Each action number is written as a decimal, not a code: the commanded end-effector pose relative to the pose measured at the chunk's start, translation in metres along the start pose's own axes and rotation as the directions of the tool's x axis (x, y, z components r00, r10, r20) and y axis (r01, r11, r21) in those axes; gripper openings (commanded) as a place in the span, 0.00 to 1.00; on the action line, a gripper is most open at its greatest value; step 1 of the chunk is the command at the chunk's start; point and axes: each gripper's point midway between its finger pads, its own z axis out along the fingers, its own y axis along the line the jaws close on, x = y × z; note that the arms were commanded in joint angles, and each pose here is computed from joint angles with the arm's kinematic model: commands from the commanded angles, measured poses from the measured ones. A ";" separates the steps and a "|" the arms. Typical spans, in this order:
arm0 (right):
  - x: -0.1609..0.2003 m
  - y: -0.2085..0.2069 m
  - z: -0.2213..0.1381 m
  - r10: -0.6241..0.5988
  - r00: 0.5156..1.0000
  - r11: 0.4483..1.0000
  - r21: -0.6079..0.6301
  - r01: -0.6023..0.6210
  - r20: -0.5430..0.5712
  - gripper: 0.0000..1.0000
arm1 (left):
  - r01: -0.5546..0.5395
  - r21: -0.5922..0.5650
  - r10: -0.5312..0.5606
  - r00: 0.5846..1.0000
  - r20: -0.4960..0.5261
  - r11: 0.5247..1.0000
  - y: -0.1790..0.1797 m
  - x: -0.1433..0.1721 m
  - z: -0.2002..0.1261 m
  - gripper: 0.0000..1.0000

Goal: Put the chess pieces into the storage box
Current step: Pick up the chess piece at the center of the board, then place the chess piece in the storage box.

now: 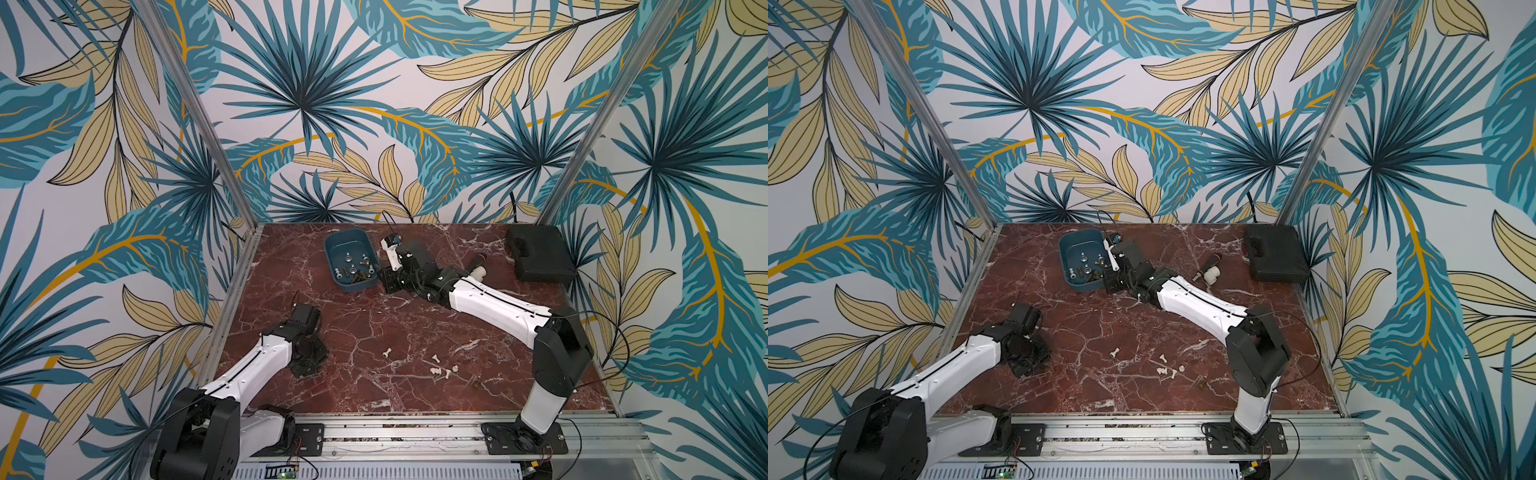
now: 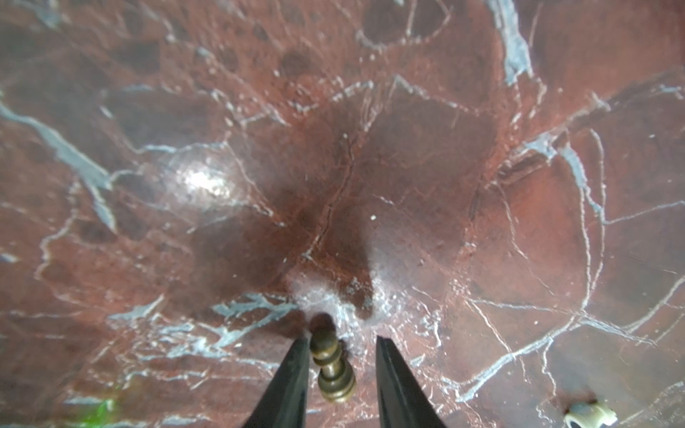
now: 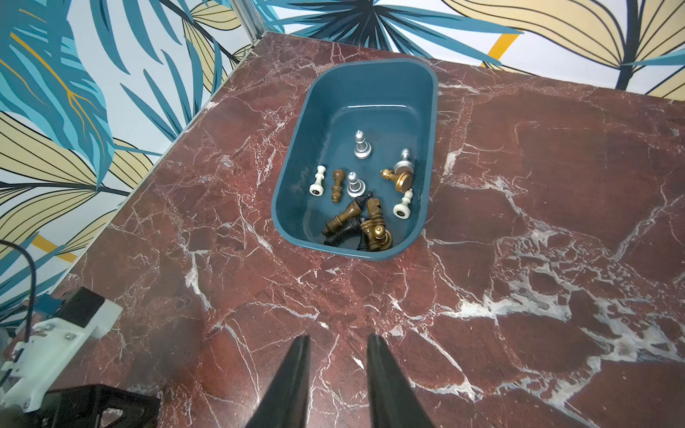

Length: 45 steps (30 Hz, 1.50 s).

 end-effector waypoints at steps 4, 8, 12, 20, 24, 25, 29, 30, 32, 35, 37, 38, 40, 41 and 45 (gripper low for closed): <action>0.004 -0.004 -0.004 -0.005 1.000 1.000 0.025 0.005 0.003 0.31 | -0.006 -0.025 0.007 1.000 0.008 1.000 0.009 0.002 0.007 0.28; 0.003 -0.005 -0.004 -0.006 1.000 1.000 0.026 0.006 0.004 0.32 | -0.011 -0.025 0.011 1.000 0.008 1.000 0.011 0.003 0.008 0.20; 0.004 -0.006 -0.005 -0.007 1.000 0.999 0.035 0.007 0.002 0.31 | -0.022 -0.031 0.022 1.000 0.009 0.999 0.011 0.002 0.009 0.13; -0.001 -0.008 -0.016 -0.015 1.000 0.999 0.046 0.014 0.023 0.31 | -0.058 0.004 0.058 0.998 0.025 0.998 -0.006 -0.007 -0.006 0.00; -0.010 -0.010 -0.033 -0.013 0.998 0.998 0.058 0.010 0.059 0.32 | -0.115 0.076 0.106 0.987 0.119 0.990 -0.043 -0.033 -0.048 0.00; -0.012 -0.011 -0.037 -0.015 0.998 0.998 0.063 0.010 0.069 0.32 | -0.139 0.085 0.126 0.981 0.150 0.987 -0.053 -0.041 -0.059 0.00; -0.016 -0.016 -0.053 -0.022 0.996 0.996 0.090 0.014 0.088 0.32 | -0.260 0.075 0.231 0.935 0.269 0.963 -0.097 -0.081 -0.106 0.00; -0.011 -0.019 -0.055 -0.022 0.997 0.995 0.103 0.014 0.072 0.32 | -0.285 0.053 0.256 0.915 0.312 0.957 -0.108 -0.095 -0.115 0.00; -0.008 -0.022 -0.059 -0.024 0.998 0.993 0.115 0.016 0.066 0.32 | -0.358 0.048 0.320 0.879 0.355 0.932 -0.138 -0.117 -0.125 0.00; 0.003 -0.027 -0.060 -0.024 0.999 0.991 0.129 0.018 0.043 0.32 | -0.445 0.058 0.396 0.842 0.367 0.893 -0.185 -0.143 -0.125 0.00; 0.012 -0.029 -0.058 -0.028 1.000 0.991 0.133 0.028 0.005 0.32 | -0.483 0.063 0.437 0.834 0.336 0.873 -0.211 -0.155 -0.115 0.00; 0.016 -0.030 -0.057 -0.028 0.999 0.990 0.135 0.030 -0.016 0.32 | -0.498 0.062 0.456 0.830 0.321 0.865 -0.224 -0.162 -0.108 0.00; 0.024 -0.030 -0.058 -0.022 0.999 0.991 0.133 0.028 -0.045 0.32 | -0.525 0.063 0.485 0.821 0.303 0.849 -0.245 -0.173 -0.094 0.00; 0.027 -0.031 -0.060 -0.018 0.998 0.991 0.134 0.025 -0.053 0.32 | -0.534 0.059 0.497 0.817 0.293 0.843 -0.254 -0.180 -0.082 0.00; 0.034 -0.037 -0.069 -0.014 0.998 0.988 0.155 0.023 -0.059 0.32 | -0.546 -0.013 0.527 0.802 0.283 0.838 -0.271 -0.206 -0.048 0.00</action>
